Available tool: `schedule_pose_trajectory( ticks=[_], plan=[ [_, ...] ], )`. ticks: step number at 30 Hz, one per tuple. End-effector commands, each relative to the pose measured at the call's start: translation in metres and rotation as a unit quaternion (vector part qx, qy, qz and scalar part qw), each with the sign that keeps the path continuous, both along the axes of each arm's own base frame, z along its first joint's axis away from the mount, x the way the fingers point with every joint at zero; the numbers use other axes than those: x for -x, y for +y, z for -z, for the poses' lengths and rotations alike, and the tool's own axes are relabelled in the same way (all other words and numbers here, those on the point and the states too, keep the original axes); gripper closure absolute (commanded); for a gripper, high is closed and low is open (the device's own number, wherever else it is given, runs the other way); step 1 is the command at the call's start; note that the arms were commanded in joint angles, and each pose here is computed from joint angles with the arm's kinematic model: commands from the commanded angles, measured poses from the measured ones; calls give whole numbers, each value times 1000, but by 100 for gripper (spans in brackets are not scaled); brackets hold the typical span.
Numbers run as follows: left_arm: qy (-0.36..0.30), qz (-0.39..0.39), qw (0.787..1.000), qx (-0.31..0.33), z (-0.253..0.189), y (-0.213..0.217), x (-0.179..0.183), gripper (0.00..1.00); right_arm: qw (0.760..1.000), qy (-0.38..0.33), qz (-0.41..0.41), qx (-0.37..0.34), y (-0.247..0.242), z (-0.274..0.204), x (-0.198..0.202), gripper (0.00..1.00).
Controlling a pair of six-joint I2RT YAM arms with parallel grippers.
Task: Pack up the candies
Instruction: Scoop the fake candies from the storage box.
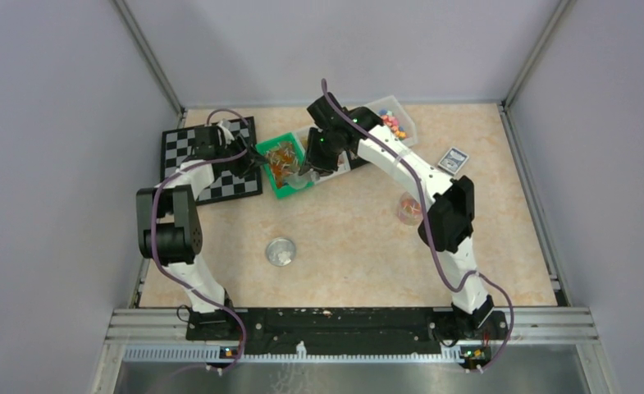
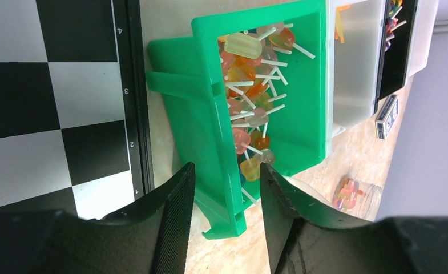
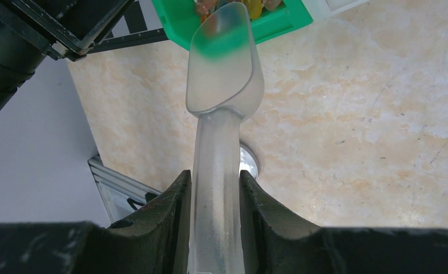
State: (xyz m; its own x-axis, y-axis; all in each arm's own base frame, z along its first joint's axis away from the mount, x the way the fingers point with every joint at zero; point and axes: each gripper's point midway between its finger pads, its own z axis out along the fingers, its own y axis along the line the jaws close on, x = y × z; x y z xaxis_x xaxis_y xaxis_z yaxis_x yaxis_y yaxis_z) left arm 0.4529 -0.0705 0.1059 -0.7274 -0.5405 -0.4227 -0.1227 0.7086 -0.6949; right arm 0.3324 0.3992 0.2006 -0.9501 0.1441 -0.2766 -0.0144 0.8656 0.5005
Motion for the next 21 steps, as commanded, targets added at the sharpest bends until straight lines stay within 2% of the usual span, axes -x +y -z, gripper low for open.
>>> schedule_pose_trajectory(
  ticks=[1, 6, 12, 21],
  plan=[
    [-21, 7, 1000, 10, -8, -1, -10, 51, 1000, -20, -8, -19, 17, -11, -6, 100],
    [-16, 5, 1000, 9, -3, 0, -9, 56, 1000, -17, -6, -12, 20, -4, -10, 100],
    [-5, 9, 1000, 16, 6, -2, -8, 57, 1000, -8, -9, 6, 19, 13, -12, 100],
    [10, 26, 999, 30, 16, -9, -3, 59, 1000, -1, -6, -11, 38, 30, -25, 100]
  ],
)
